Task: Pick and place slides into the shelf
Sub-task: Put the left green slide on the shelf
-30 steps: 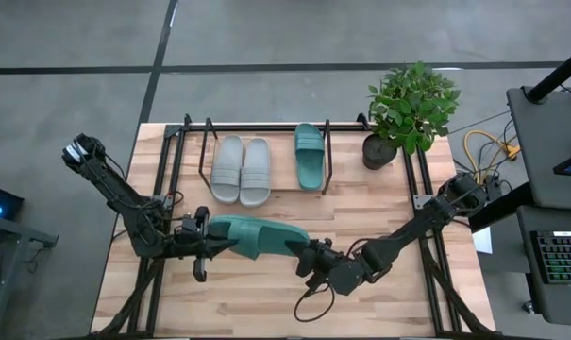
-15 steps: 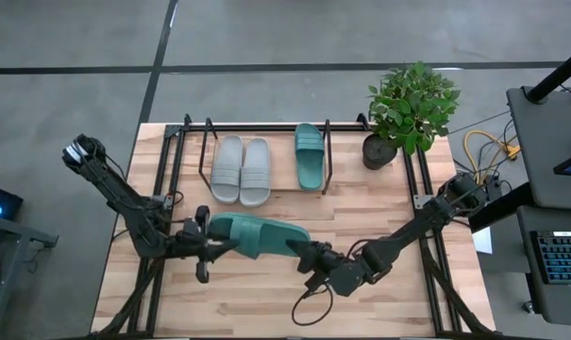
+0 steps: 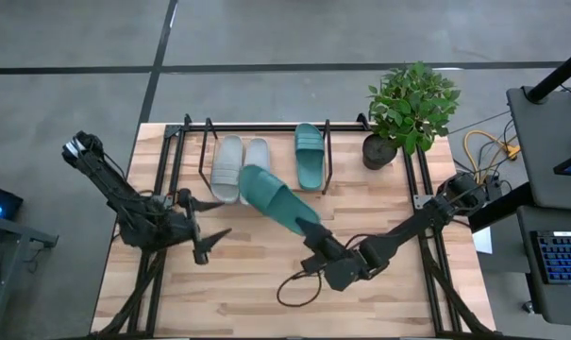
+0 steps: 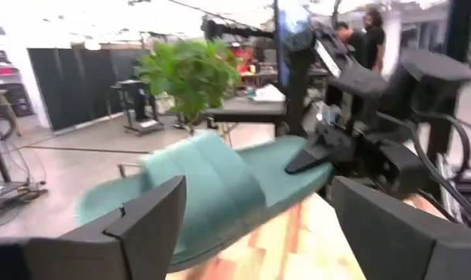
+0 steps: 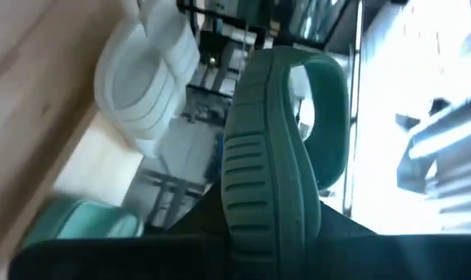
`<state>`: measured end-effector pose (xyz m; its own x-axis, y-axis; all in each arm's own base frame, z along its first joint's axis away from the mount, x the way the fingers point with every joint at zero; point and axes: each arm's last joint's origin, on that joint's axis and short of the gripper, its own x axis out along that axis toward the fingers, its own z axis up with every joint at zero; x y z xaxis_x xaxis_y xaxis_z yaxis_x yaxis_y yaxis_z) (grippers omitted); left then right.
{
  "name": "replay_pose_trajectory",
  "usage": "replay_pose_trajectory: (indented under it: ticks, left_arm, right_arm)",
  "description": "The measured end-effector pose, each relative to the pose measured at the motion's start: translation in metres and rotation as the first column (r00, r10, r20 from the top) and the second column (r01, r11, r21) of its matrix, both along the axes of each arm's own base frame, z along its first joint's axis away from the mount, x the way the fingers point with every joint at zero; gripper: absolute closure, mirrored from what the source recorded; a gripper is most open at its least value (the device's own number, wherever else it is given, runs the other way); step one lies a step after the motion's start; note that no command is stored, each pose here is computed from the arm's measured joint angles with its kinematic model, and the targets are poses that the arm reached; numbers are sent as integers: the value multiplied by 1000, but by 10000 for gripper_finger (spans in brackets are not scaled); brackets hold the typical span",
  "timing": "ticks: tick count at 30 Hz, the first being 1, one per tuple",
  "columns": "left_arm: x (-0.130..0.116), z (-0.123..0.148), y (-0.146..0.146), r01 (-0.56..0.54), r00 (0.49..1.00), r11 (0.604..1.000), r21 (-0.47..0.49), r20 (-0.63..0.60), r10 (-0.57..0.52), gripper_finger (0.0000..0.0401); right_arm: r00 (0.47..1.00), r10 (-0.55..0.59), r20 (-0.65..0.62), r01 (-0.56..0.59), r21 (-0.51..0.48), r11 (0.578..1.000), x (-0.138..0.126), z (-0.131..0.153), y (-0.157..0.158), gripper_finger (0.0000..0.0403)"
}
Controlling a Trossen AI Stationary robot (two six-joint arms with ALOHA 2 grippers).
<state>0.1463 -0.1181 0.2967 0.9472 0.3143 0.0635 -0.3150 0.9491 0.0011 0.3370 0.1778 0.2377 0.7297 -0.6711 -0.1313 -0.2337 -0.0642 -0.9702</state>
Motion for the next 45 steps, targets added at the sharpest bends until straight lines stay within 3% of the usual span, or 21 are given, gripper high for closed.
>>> replay_pose_trajectory:
  ticks: [6,10,15,18,22,28,33,38,45]
  left_arm:
    - [-13,12,17,-181,983,982,-61,14,182,93]
    - [-16,12,21,-281,960,957,-75,-6,282,93]
    - [-12,7,16,-318,948,947,-46,-29,317,93]
    - [-7,2,12,-341,940,940,-19,-45,339,93]
    - [-3,-1,10,-425,898,903,66,-89,430,93]
    - [-5,11,13,-429,892,897,109,-103,439,92]
    - [-5,8,13,-428,891,896,123,-107,440,92]
    - [-5,7,13,-425,889,893,148,-115,442,92]
    - [-5,6,13,-422,887,890,173,-123,444,92]
  right_arm:
    - [992,-25,125,5,158,987,-2,-2,1,353]
    - [956,-97,276,0,330,944,0,2,1,353]
    - [841,-256,478,-79,575,814,6,13,1,353]
    - [781,-334,528,-86,620,780,13,23,-6,353]
    - [638,-484,599,-138,708,693,22,33,-20,353]
    - [516,-605,607,-163,763,626,38,21,-48,353]
    - [490,-641,591,-83,764,640,67,-11,-70,354]
    - [488,-635,600,96,686,721,93,-36,-84,354]
    - [540,-616,573,166,645,746,115,-52,-87,354]
